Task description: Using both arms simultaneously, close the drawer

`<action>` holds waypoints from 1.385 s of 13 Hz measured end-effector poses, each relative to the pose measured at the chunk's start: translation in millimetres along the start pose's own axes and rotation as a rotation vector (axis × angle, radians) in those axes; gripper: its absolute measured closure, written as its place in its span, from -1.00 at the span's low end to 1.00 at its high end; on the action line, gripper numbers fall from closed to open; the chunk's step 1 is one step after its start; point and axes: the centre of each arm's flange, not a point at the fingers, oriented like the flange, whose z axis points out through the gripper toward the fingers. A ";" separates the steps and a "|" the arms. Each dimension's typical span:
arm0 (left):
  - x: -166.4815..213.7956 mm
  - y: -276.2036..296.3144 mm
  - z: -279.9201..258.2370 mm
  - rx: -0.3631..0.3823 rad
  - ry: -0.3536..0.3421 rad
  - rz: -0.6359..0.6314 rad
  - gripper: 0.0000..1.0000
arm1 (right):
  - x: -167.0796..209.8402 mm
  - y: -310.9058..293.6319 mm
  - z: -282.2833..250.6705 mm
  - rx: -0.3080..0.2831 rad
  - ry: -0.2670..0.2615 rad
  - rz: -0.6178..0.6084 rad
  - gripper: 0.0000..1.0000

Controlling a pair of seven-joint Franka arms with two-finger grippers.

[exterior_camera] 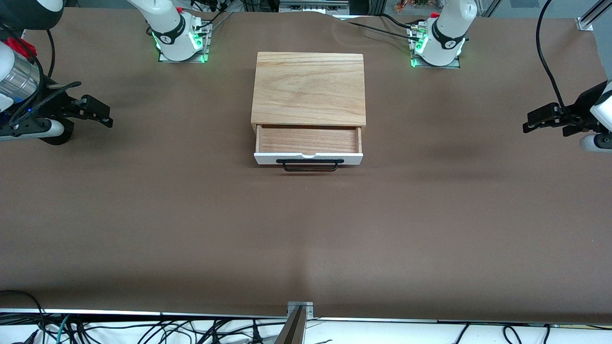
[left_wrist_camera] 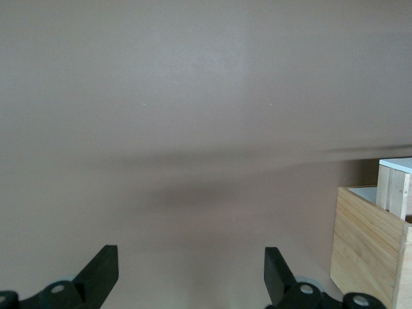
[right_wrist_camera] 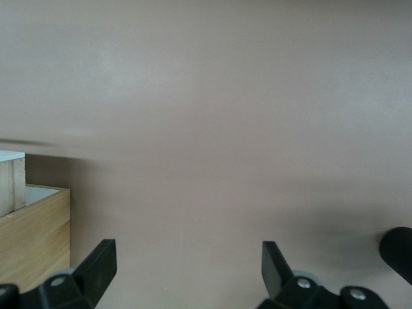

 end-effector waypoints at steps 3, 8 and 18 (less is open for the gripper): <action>0.0 -0.7 0.0 0.000 0.000 -0.001 -1.00 | 0.1 0.0 0.1 0.000 0.000 0.000 -1.00; -0.1 -0.8 -0.1 0.000 0.000 -0.001 -1.00 | 0.2 -1.1 0.5 0.000 -0.001 -0.002 -1.00; 0.0 -0.9 0.0 0.000 0.000 -0.002 -1.00 | 1.8 -1.1 4.9 0.000 -0.009 -0.002 -1.00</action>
